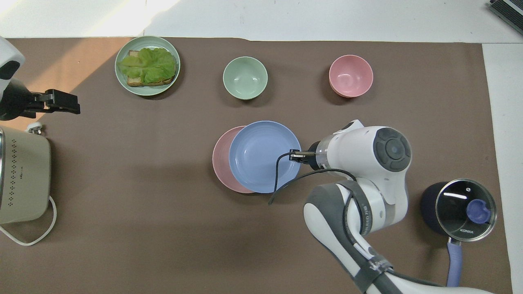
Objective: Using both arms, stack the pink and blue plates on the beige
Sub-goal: 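Carry the blue plate with the right gripper onto the pink plate, then open the right gripper and withdraw it from the blue plate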
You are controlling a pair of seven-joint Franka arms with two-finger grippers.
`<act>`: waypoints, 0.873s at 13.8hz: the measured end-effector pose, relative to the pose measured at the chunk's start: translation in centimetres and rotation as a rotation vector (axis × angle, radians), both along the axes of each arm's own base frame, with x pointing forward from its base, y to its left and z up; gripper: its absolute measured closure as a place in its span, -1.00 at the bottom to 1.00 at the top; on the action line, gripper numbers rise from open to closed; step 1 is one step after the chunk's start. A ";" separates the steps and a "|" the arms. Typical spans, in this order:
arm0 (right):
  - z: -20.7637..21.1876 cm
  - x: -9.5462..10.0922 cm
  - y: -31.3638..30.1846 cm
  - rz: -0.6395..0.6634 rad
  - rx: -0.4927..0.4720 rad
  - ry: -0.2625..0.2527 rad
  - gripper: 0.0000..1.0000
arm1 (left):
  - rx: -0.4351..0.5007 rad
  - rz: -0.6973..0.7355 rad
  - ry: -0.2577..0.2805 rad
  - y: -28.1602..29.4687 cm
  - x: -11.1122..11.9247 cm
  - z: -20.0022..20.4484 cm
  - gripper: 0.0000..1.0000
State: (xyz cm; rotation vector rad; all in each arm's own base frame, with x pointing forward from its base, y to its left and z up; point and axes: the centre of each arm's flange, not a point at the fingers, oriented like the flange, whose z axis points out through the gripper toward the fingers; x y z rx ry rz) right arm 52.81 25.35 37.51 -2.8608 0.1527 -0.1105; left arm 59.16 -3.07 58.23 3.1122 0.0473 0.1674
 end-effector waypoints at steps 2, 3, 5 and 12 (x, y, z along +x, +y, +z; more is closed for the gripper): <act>-1.2 -0.3 1.6 -0.004 0.002 -0.011 0.90 | 0.000 0.000 0.000 0.0 0.0 0.0 -1.00; -1.9 -0.4 2.3 -0.001 0.002 -0.014 0.90 | 0.000 0.000 0.000 0.0 0.0 0.0 -1.00; -3.2 -0.7 3.7 0.000 0.003 -0.028 0.90 | 0.000 0.000 0.000 0.0 0.0 0.0 -1.00; -4.1 -0.4 4.0 -0.005 0.004 -0.041 0.31 | 0.000 0.000 0.000 0.0 0.0 0.0 -1.00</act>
